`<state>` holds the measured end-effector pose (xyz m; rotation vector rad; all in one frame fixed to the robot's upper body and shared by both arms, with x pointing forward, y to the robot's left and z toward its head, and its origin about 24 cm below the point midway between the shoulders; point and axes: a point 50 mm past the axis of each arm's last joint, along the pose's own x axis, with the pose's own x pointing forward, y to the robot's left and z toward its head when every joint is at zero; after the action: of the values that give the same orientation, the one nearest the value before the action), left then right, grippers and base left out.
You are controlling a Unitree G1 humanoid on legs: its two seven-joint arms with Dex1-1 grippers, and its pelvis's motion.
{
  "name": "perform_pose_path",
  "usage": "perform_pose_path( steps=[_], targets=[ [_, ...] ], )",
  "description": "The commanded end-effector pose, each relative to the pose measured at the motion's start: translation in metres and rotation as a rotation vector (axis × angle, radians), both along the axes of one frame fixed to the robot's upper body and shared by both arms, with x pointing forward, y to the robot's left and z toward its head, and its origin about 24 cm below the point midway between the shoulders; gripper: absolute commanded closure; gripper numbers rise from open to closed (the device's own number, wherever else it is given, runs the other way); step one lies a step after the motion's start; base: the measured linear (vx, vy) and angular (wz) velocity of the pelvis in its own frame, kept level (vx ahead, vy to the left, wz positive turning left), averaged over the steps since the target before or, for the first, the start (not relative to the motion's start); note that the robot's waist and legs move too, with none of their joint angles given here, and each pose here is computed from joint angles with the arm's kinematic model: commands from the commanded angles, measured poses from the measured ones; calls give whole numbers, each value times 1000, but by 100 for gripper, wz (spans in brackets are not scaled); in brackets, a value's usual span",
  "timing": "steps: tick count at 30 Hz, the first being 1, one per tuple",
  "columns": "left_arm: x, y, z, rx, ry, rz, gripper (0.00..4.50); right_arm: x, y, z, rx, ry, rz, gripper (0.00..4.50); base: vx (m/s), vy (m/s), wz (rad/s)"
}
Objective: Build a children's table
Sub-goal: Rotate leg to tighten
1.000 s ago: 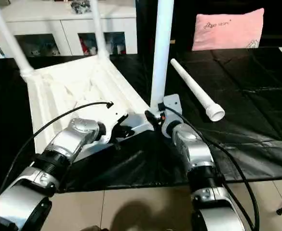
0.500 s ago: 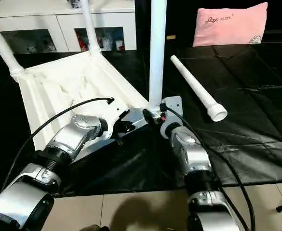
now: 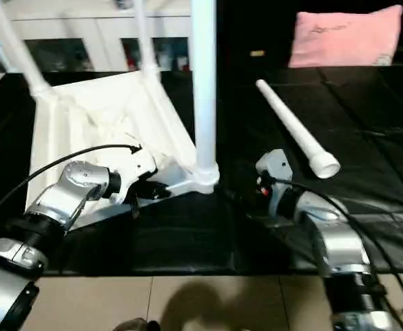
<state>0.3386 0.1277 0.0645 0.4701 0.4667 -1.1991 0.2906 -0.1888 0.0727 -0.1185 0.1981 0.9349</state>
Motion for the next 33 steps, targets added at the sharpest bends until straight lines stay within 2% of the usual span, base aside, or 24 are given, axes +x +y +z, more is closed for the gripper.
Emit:
perform_pose_path(
  steps=[1,6,12,19,26,27,29,33],
  targets=[
    [-2,-1,14,-28,-48,-95,450,-4,2,4,-22,-9,78,5,0,0,0],
    [-15,6,13,-2,-9,-237,450,-8,5,4,-100,4,234,5,0,0,0],
    [-22,10,13,30,22,-328,450,-5,13,5,-132,3,330,5,0,0,0],
    [-31,9,13,53,64,-425,450,-6,29,-3,-121,44,448,5,0,0,0],
    [-35,4,13,55,70,-463,450,-7,37,-6,-104,62,504,5,0,0,0],
    [-35,3,13,56,70,-466,450,-7,38,-7,-103,67,511,33,0,0,0],
    [-36,1,13,58,72,-472,450,-7,39,-7,-99,75,524,41,0,0,0],
    [-36,1,13,61,74,-477,450,-8,38,-8,-95,85,539,85,0,0,0]
  ],
)
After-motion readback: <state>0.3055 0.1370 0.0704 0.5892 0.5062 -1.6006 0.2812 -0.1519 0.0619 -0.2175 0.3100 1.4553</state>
